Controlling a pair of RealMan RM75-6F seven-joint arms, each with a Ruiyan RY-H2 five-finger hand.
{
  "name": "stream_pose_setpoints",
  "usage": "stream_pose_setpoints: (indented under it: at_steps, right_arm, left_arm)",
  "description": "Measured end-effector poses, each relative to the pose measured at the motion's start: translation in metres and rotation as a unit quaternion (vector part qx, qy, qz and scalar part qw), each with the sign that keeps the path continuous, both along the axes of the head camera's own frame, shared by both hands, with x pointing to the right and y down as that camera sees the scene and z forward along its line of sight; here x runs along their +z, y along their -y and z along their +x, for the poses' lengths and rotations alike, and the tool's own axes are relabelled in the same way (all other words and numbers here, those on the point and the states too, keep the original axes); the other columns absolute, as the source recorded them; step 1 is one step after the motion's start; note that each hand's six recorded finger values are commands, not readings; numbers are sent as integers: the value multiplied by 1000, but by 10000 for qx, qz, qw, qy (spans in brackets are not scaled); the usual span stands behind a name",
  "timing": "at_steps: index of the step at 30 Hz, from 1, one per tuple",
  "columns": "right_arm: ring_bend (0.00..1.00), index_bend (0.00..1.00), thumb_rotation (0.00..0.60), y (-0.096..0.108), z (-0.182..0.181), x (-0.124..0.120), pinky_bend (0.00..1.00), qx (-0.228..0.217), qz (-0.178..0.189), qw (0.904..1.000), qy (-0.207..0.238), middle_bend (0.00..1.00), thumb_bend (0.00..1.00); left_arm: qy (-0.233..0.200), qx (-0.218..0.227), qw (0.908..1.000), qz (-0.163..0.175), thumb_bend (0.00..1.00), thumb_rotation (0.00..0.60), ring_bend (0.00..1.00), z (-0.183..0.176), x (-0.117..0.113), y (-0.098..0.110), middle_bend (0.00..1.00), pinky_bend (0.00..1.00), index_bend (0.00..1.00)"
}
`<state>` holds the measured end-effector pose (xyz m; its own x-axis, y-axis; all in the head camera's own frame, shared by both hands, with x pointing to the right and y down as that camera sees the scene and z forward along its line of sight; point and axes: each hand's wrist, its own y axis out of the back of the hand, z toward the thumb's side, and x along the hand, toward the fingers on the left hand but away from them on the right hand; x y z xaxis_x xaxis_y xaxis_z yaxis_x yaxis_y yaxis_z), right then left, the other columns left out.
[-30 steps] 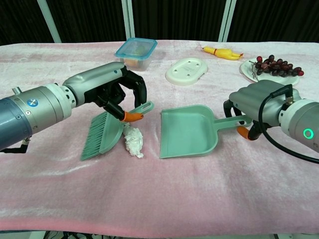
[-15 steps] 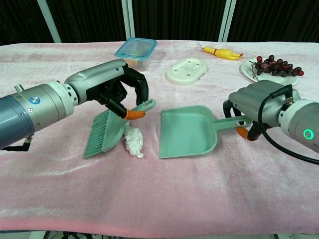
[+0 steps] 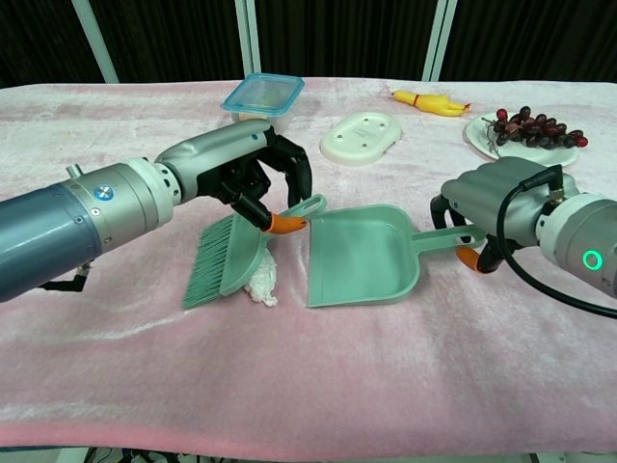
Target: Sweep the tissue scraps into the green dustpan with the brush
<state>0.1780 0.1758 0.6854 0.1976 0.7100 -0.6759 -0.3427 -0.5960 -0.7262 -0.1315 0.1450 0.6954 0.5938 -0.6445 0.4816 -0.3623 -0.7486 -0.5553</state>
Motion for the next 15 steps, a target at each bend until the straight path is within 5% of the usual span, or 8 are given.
stream_pose_setpoints:
  at_steps: [15]
  right_arm:
    - [564,460,600,2,1,0,655,17,-3,10000,-9,480,451]
  left_arm:
    - [-533,83,9985,93,324,600,874,71,-8,8,664,1000,630]
